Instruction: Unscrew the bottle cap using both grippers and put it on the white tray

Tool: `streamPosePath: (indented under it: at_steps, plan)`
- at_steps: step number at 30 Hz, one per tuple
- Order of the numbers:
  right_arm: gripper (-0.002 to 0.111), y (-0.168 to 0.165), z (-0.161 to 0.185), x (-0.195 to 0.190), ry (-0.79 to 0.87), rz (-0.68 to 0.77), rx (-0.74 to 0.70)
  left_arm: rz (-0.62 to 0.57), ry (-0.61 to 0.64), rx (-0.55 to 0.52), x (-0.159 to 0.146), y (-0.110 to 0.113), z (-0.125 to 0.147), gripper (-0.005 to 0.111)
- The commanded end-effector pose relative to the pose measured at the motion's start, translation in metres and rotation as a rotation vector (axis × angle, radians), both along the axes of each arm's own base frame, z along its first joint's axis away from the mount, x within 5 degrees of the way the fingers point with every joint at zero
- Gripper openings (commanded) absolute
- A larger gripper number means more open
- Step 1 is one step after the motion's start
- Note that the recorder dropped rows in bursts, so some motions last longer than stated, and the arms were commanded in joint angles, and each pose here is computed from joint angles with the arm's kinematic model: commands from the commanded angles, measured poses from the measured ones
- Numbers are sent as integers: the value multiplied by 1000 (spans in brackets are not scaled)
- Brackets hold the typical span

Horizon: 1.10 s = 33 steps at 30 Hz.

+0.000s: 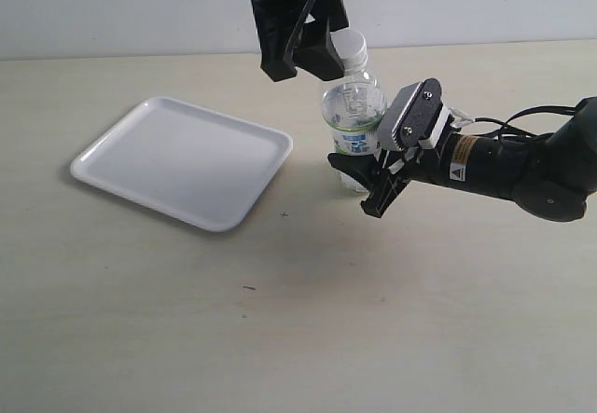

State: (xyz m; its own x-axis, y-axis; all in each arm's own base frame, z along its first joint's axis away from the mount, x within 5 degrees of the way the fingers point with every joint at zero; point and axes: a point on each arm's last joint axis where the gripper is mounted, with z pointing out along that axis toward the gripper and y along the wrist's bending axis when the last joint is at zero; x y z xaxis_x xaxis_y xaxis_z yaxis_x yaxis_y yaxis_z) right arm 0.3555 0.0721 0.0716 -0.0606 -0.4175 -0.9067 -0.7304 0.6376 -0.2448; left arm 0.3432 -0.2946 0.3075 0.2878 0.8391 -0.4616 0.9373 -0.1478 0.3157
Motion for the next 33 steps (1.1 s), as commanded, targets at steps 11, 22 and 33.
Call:
streamPosePath:
  at_steps: [11,22,33]
  plan:
    - [0,-2,-8,-2,52,-4,-68,-60,3,-17,-4,-2,4,58]
    - [0,-2,-8,-1,52,-8,-66,-68,0,-27,-1,-5,-2,58]
    - [0,-3,-8,0,53,-28,-59,-60,-6,-28,1,-7,-6,56]
